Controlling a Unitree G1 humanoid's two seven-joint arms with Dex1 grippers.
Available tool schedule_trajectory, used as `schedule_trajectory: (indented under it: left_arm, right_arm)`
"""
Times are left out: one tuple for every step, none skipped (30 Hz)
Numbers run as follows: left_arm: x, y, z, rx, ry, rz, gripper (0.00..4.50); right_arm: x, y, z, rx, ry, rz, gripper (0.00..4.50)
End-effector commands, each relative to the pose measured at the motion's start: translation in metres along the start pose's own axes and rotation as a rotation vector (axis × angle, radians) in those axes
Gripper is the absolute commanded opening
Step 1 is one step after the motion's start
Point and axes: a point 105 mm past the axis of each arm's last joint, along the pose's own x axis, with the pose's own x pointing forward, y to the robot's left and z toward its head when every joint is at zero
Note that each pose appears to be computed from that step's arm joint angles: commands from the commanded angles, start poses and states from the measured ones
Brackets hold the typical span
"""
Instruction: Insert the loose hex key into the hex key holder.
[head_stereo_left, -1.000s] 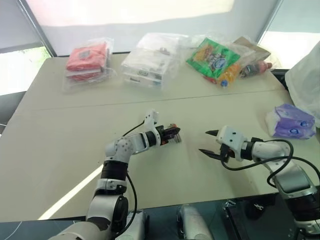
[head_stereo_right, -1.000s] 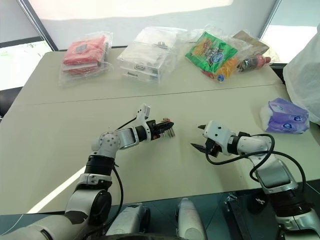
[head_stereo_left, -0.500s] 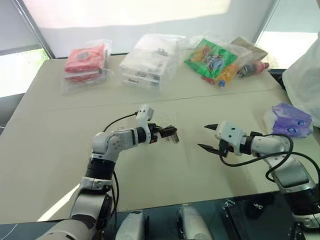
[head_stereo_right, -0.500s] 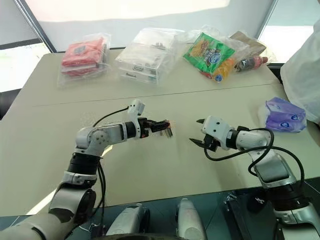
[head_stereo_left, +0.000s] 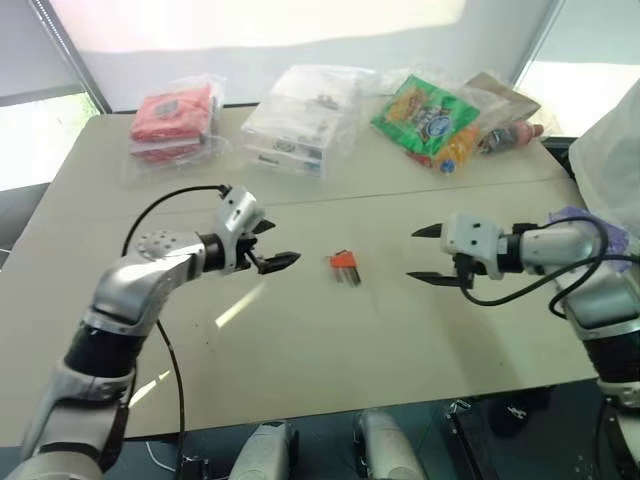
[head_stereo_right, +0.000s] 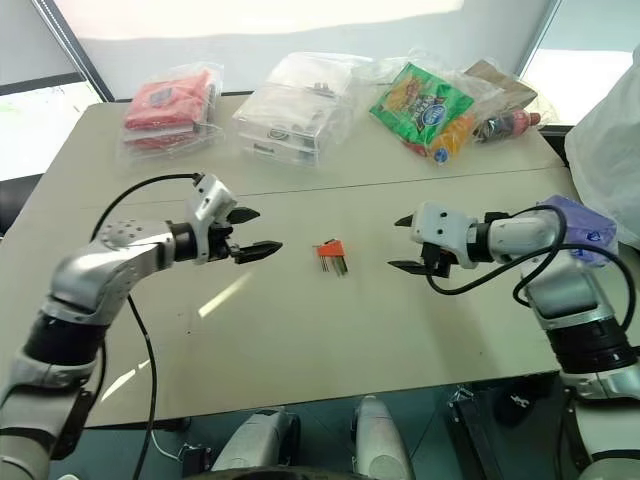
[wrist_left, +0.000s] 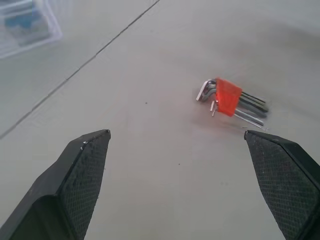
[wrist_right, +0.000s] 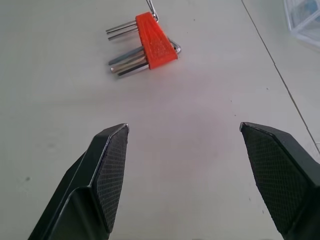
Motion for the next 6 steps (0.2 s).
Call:
schedule_trajectory:
  left_arm:
    - [-0.028, -0.01, 0.022, 0.051, -0.065, -0.056, 4.48]
    - [-0.032, -0.008, 0.023, 0.057, -0.063, -0.044, 4.48]
    - [-0.036, -0.007, 0.023, 0.062, -0.062, -0.035, 4.48]
    - [-0.039, -0.009, 0.022, 0.06, -0.06, -0.042, 4.48]
    - [-0.042, -0.01, 0.022, 0.055, -0.061, -0.051, 4.48]
    - [-0.045, -0.011, 0.022, 0.045, -0.066, -0.056, 4.48]
  right_arm:
    - [-0.016, -0.007, 0.022, -0.049, -0.024, 0.03, 3.7]
    - [-0.018, -0.007, 0.025, -0.052, -0.022, 0.043, 3.7]
    - [-0.02, -0.006, 0.027, -0.054, -0.022, 0.056, 3.7]
    - [-0.021, -0.006, 0.03, -0.053, -0.028, 0.067, 3.7]
    - [-0.022, -0.006, 0.033, -0.053, -0.035, 0.072, 3.7]
    - [-0.022, -0.006, 0.036, -0.054, -0.039, 0.073, 3.7]
